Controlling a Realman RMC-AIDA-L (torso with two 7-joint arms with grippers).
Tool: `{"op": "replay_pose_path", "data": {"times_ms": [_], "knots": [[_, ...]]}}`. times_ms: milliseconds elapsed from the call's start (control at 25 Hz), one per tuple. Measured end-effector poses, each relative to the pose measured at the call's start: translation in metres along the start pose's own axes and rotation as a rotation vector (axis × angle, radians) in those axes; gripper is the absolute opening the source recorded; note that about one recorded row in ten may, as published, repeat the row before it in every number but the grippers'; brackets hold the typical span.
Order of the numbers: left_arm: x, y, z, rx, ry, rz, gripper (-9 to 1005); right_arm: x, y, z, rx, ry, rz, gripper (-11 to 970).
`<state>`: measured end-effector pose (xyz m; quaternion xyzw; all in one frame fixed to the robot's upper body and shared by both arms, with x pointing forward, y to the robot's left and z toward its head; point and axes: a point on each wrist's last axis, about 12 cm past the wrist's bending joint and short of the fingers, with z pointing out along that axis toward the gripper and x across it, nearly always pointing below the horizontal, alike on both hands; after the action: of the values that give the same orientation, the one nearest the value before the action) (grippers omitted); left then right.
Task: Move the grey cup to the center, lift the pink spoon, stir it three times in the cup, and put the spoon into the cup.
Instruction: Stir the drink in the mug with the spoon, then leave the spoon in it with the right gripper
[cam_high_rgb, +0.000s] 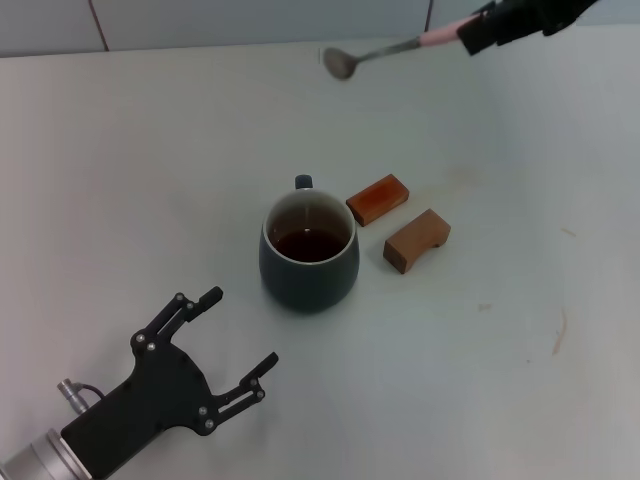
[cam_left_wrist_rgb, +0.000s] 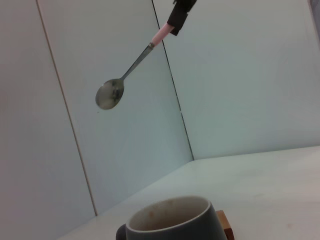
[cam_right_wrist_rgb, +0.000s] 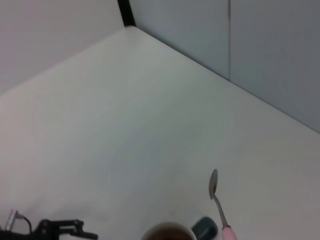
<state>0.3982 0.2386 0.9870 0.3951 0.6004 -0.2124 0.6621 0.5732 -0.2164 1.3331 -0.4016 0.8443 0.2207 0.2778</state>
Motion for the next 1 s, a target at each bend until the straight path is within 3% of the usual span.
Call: {"op": "replay_pose_path", "data": {"times_ms": [440, 680, 1000], "knots": [[0.000, 0.002, 0.002, -0.003, 0.000, 0.003, 859, -0.044, 0.008, 0.020, -0.059, 0.175, -0.052, 125], [0.000, 0.003, 0.002, -0.009, 0.000, 0.004, 859, -0.054, 0.010, 0.026, -0.064, 0.236, -0.054, 124], [-0.002, 0.004, 0.003, -0.023, -0.012, 0.001, 859, -0.052, 0.004, 0.056, -0.105, 0.323, -0.023, 125]]}}
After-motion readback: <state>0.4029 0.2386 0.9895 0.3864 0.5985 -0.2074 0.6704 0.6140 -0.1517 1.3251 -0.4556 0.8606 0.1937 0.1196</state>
